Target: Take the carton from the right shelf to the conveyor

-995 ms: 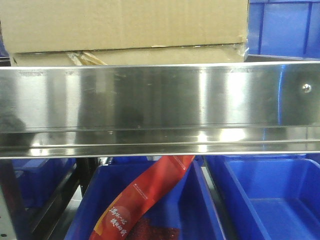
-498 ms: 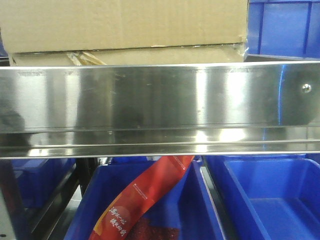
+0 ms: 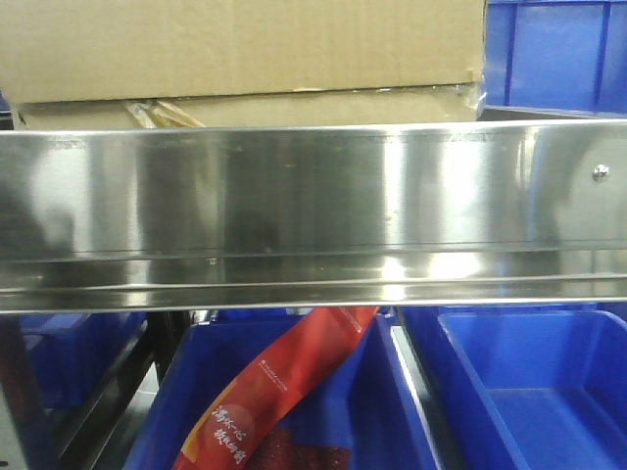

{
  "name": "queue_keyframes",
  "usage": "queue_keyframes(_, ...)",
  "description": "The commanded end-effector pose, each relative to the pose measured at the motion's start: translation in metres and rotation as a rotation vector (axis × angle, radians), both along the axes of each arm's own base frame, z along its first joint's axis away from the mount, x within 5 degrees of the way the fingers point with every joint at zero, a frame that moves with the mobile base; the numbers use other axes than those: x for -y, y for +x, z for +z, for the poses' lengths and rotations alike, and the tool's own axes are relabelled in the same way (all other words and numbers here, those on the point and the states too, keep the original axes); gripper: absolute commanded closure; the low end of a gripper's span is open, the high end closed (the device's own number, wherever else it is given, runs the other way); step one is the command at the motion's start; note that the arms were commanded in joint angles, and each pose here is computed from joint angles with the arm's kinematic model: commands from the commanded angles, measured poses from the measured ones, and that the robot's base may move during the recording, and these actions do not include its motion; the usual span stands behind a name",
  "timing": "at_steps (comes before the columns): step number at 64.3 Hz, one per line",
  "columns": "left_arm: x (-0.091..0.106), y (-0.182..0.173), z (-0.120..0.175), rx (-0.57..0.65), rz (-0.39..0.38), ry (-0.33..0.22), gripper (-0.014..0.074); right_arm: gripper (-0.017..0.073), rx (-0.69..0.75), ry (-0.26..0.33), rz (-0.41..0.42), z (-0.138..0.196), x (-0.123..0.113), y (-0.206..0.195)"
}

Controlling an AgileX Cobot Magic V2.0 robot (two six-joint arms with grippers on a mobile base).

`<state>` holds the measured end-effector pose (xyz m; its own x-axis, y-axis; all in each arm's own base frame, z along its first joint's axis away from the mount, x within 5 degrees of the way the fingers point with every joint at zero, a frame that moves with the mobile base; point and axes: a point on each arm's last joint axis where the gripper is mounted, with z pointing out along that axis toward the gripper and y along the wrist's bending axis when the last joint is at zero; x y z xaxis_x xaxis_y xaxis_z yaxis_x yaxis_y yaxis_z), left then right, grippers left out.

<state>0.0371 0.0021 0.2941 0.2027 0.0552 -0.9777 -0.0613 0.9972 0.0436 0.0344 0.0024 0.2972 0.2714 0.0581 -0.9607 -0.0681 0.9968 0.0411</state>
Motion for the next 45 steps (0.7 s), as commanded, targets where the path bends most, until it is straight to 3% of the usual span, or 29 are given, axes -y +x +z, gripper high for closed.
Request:
queue_keyframes(1,0.0,-0.003,0.026,-0.009,0.012,0.034,0.0508,0.03,0.014,0.003,0.004,0.023,0.0,-0.001)
queue_keyframes(11,-0.001,0.005,0.071,-0.051,0.016,0.032,0.0237,-0.0014,0.004,0.002,0.005,0.057,-0.001,0.009)
queue_keyframes(19,-0.001,0.016,0.094,-0.052,0.011,0.022,0.0099,0.0011,-0.099,-0.006,0.013,0.066,-0.002,0.025)
queue_keyframes(28,0.001,0.025,0.109,-0.124,-0.041,0.016,0.0076,0.002,-0.163,-0.008,0.042,0.079,-0.005,0.042)
queue_keyframes(38,0.016,0.039,0.122,-0.23,-0.223,0.134,0.0075,0.002,-0.192,-0.019,0.136,0.106,-0.015,0.057)
queue_keyframes(45,0.033,0.055,0.134,-0.279,-0.364,0.166,0.0075,0.002,-0.216,-0.034,0.236,0.125,-0.028,0.069)
